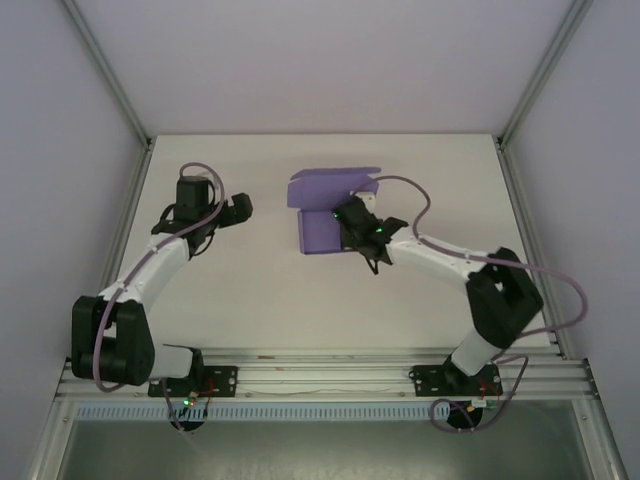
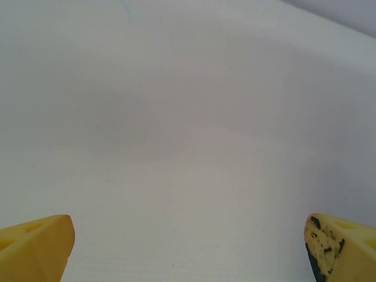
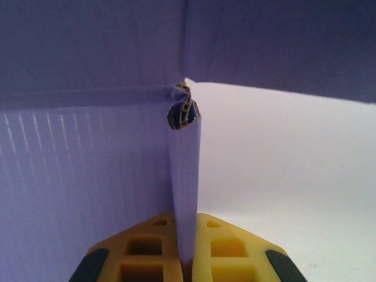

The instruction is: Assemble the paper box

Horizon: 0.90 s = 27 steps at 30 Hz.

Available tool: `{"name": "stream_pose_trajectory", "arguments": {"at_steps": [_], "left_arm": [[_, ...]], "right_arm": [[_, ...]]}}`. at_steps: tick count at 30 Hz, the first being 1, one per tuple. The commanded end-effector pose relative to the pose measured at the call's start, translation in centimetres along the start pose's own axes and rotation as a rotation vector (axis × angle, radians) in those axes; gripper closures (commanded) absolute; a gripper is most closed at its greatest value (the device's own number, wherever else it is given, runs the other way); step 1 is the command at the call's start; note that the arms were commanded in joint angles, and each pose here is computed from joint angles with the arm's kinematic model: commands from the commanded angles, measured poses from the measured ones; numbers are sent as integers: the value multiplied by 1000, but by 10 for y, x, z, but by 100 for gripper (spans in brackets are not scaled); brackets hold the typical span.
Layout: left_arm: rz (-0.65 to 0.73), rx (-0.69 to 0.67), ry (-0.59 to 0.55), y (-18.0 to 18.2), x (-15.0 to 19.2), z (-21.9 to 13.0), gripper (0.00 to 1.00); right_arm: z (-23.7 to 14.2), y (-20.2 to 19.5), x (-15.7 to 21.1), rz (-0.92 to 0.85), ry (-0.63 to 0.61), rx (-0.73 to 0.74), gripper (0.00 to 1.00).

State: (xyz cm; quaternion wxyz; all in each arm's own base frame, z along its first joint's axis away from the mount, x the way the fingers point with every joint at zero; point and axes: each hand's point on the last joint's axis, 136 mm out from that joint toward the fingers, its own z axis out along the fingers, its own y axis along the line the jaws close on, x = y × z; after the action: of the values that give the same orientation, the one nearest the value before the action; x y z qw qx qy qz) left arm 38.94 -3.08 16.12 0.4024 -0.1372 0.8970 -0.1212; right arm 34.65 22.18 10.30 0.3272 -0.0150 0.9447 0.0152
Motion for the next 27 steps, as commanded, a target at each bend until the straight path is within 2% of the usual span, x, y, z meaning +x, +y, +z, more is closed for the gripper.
{"name": "stream_pose_trajectory", "arguments": {"at_steps": [1,4,7,9,10,11,14,19,22,24,27], "left_arm": [[21,-8,9,4,10,-4,0],[41,33,27,-2,15,-2,0],[67,99,45,-13,20,1,0],[85,146,61,-22,21,2,0],[95,168,68,-26,22,2,0],[105,193,68,-31,22,1,0],[159,258,65,-47,22,-1,0],[280,313,75,-72,21,-4,0],[324,346,81,-84,17,0,0],[339,348,95,-87,14,6,0],[405,366,128,-91,14,18,0]], "right_arm": [[9,1,21,65,97,28,94],[24,-1,36,80,146,73,92],[32,6,47,105,197,68,86],[31,9,49,106,201,59,75],[28,9,47,103,195,58,63],[25,6,43,104,180,64,59],[11,0,30,101,129,75,55],[-15,-7,-1,86,13,44,34],[-27,-13,-22,46,-55,30,30],[-32,-15,-33,14,-69,-5,21],[-31,-4,-44,-105,-65,-146,10]]}}
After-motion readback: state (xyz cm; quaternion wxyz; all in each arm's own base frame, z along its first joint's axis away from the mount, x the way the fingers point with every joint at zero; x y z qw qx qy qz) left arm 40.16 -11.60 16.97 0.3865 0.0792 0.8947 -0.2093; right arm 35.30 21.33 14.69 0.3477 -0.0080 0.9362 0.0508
